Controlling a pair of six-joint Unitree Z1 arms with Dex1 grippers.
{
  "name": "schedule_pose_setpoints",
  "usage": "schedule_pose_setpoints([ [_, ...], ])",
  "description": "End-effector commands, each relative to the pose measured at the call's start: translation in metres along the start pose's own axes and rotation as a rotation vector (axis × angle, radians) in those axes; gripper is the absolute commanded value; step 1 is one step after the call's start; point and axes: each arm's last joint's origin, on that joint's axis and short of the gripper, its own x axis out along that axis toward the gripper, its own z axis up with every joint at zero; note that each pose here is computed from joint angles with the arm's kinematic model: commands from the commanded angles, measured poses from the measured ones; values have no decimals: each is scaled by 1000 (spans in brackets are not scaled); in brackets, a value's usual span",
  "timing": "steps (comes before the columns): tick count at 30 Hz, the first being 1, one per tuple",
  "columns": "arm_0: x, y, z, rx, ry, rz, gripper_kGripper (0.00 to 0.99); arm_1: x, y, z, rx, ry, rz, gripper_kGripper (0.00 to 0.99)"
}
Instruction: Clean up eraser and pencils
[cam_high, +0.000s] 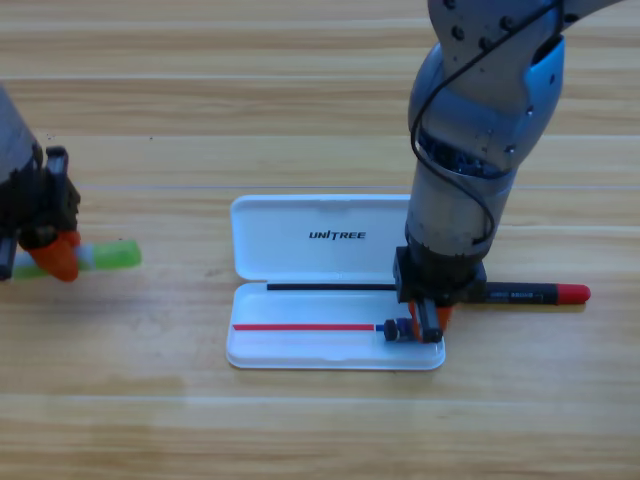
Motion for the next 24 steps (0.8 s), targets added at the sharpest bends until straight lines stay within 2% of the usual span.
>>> schedule_pose_setpoints([
  [1,-1,-9,8,41,13,-7,0,30,-3,4,-7,71,33,0],
  [7,-1,-11,10,52,15,-11,0,32,-4,3,-5,85,22,0],
  [10,-2,-12,12,58,15,-10,0,25,-5,1,1,84,5,531],
  [11,-2,-13,13,61,14,-10,0,21,-4,0,6,82,-6,673],
  [12,-3,-13,14,63,13,-9,0,13,-3,-1,9,72,-21,765],
  [18,-2,-14,24,77,17,-19,0,-53,26,-21,-7,-1,-85,825],
  [20,-4,-15,28,87,10,-16,0,-76,41,-35,-10,-32,-104,861],
  [24,-7,-21,48,136,-5,-17,0,-101,64,-69,-4,-55,-113,861],
])
